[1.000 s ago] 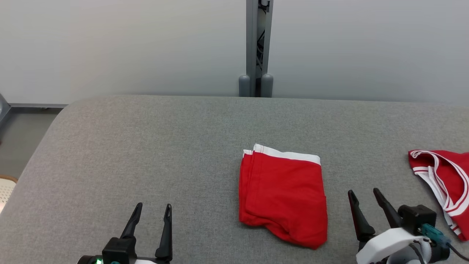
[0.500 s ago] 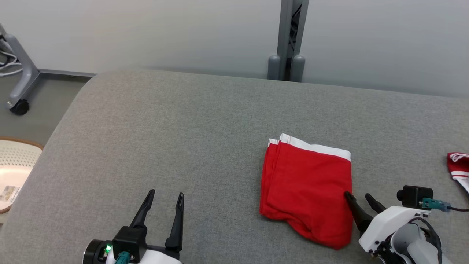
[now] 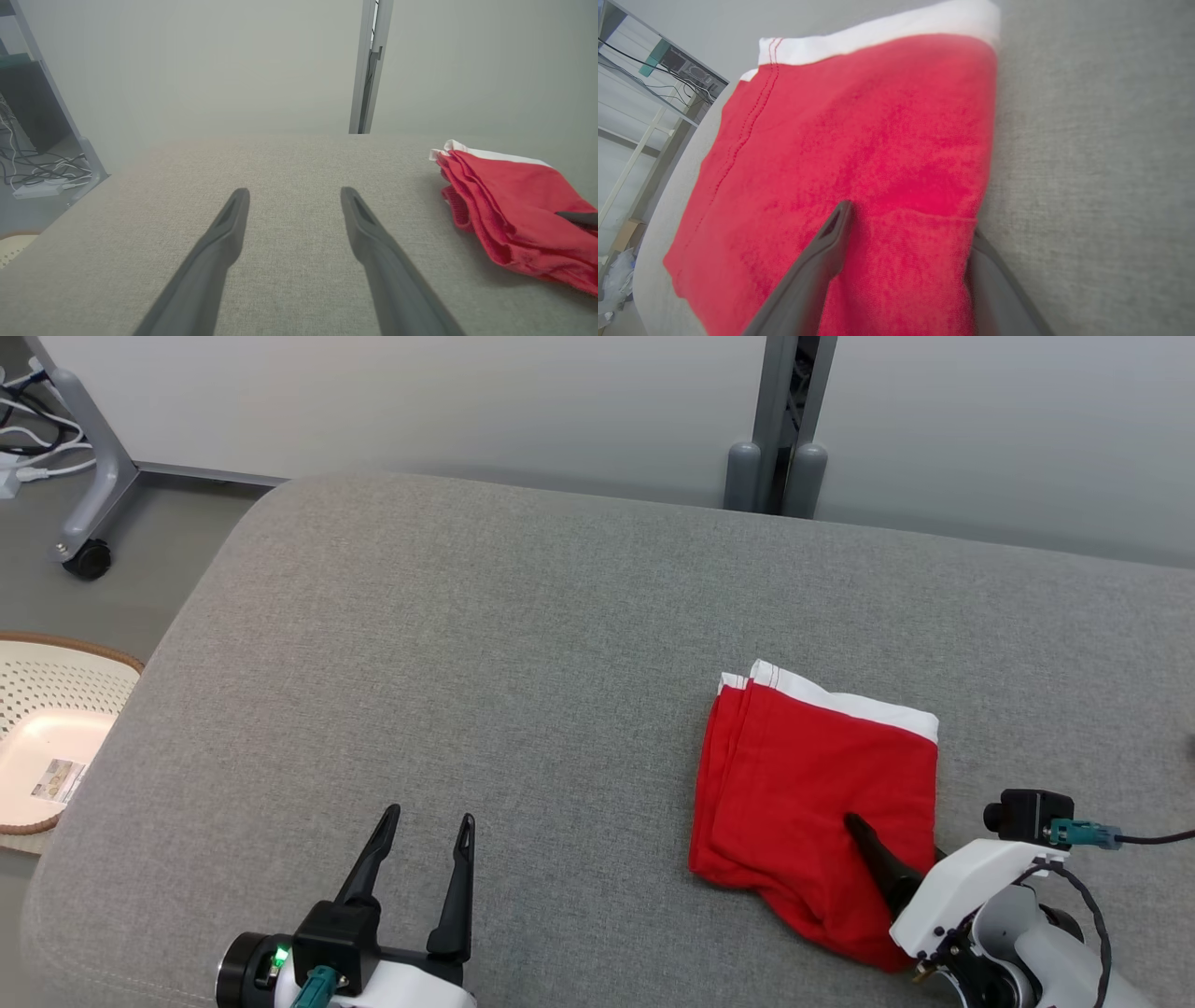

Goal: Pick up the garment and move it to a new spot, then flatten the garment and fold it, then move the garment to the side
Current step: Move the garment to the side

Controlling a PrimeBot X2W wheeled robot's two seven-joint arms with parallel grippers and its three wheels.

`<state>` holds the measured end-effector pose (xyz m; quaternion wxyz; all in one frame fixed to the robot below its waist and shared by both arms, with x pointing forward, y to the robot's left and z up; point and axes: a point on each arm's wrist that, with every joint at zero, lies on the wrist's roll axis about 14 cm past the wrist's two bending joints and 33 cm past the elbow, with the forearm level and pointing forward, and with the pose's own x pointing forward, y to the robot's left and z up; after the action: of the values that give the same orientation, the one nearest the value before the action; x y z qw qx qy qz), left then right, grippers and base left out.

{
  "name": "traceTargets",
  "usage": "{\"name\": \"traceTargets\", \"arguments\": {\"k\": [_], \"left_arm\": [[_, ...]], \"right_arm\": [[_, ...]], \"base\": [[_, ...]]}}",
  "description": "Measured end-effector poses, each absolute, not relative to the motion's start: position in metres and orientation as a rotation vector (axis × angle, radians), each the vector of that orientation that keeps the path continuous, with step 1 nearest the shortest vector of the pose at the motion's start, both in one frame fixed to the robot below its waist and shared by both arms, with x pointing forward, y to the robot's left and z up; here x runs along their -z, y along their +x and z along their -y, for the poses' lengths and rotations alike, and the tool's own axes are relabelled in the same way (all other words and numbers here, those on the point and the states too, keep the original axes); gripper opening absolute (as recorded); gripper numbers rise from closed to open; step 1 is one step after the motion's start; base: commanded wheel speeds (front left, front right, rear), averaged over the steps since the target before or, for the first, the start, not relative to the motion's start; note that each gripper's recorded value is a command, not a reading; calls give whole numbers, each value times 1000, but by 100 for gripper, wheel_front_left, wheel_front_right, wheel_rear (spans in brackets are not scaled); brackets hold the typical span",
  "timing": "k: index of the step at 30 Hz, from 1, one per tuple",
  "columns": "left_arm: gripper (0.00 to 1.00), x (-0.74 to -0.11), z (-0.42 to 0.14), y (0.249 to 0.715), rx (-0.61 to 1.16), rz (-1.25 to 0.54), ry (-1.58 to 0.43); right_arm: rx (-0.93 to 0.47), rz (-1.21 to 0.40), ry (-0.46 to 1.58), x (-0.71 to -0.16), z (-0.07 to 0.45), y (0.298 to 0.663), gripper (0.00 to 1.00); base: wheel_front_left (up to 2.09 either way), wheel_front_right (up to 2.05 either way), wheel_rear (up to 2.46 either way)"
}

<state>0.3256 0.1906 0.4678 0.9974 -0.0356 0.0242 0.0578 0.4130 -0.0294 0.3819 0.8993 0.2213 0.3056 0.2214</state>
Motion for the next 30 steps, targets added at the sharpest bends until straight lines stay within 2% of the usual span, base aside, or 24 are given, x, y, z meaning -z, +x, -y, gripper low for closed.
{"name": "traceTargets", "arguments": {"k": [2,3,4,5,6,18,26,30], "left_arm": [[100,-468,-190,327,-115,-47,-71],[100,-468,-190,328,-113,-47,-72],[100,-468,-189,329,-111,-48,-72],[100,-468,-188,330,-110,-48,-73],[100,-468,-187,330,-108,-49,-73],[100,-469,-175,333,-63,-46,-77],[100,-468,-142,341,38,-50,-91],[100,-467,-120,352,104,-56,-103]], "right_arm": [[-463,-631,466,-382,27,414,100],[-466,-633,471,-383,25,414,86],[-469,-633,475,-383,24,414,48],[-470,-630,478,-383,23,415,19],[-471,-631,481,-383,23,416,0],[-514,-548,344,-392,32,418,0],[-578,-459,11,-408,76,426,0],[-548,-411,-76,-425,110,437,0]], "base": [[0,0,0],[0,0,0],[0,0,0],[0,0,0],[0,0,0],[0,0,0],[0,0,0],[0,0,0]]}}
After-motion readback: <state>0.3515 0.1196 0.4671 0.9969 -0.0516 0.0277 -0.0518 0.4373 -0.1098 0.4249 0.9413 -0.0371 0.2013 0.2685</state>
